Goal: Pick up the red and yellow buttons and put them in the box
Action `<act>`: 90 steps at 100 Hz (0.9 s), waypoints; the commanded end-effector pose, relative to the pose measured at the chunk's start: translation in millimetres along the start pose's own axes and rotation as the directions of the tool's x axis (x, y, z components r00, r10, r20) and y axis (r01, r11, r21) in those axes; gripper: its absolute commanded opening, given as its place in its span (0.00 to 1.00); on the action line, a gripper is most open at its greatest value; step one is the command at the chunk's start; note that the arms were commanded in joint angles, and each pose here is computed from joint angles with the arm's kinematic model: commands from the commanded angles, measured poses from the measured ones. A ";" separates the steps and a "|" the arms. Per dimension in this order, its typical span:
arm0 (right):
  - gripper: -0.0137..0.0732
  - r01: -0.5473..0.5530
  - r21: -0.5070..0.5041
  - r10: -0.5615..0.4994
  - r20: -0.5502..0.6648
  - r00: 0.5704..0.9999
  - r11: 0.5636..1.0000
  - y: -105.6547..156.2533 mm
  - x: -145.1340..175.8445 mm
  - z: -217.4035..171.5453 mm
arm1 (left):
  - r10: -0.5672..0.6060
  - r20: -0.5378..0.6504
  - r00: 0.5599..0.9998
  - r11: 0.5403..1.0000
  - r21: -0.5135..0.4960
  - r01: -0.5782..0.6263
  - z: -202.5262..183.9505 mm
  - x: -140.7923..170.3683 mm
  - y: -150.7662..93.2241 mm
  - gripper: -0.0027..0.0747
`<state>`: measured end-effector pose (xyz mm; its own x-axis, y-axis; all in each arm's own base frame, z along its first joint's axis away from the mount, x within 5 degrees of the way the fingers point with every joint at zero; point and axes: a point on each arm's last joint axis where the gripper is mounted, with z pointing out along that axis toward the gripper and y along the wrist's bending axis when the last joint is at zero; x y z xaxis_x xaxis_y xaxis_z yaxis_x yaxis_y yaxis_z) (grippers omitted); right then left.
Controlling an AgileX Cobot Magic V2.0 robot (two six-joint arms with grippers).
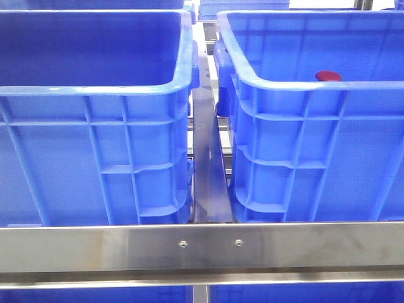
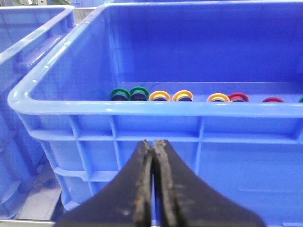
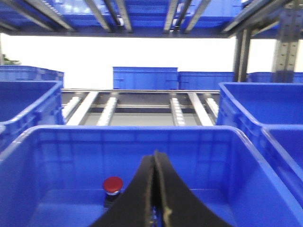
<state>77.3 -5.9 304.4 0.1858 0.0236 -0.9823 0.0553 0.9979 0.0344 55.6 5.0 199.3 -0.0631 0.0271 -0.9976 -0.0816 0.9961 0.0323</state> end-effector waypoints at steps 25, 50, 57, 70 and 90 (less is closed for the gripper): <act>0.08 -0.111 -0.093 0.112 0.007 0.994 0.989 7.1 44.4 -3.8 | -0.011 0.047 0.999 1.000 0.002 0.011 0.9 9.9 -0.6 0.01; 0.08 -0.115 -0.062 0.111 -0.071 0.991 0.991 3.5 84.8 -19.3 | -0.011 0.047 0.999 1.000 0.002 0.011 0.9 9.9 -0.6 0.01; 0.08 -0.097 -0.048 0.090 -0.125 0.988 0.994 2.6 89.1 -23.7 | -0.011 0.047 0.999 1.000 0.002 0.011 0.9 9.9 -0.6 0.01; 0.08 -0.063 -0.025 0.059 -0.130 0.990 0.998 0.2 91.2 -35.0 | -0.011 0.047 0.999 1.000 0.002 0.011 0.9 9.9 -0.6 0.01; 0.08 -0.052 0.024 0.056 -0.161 0.985 0.998 -2.9 95.9 -41.6 | -0.011 0.047 0.999 1.000 0.002 0.011 0.9 9.9 -0.6 0.01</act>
<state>56.8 -3.3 193.5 -0.0401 0.1027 -0.9939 0.0596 0.9932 0.1002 55.5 5.0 199.1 -0.0650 0.0270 -0.9975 -0.0817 0.9961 0.0323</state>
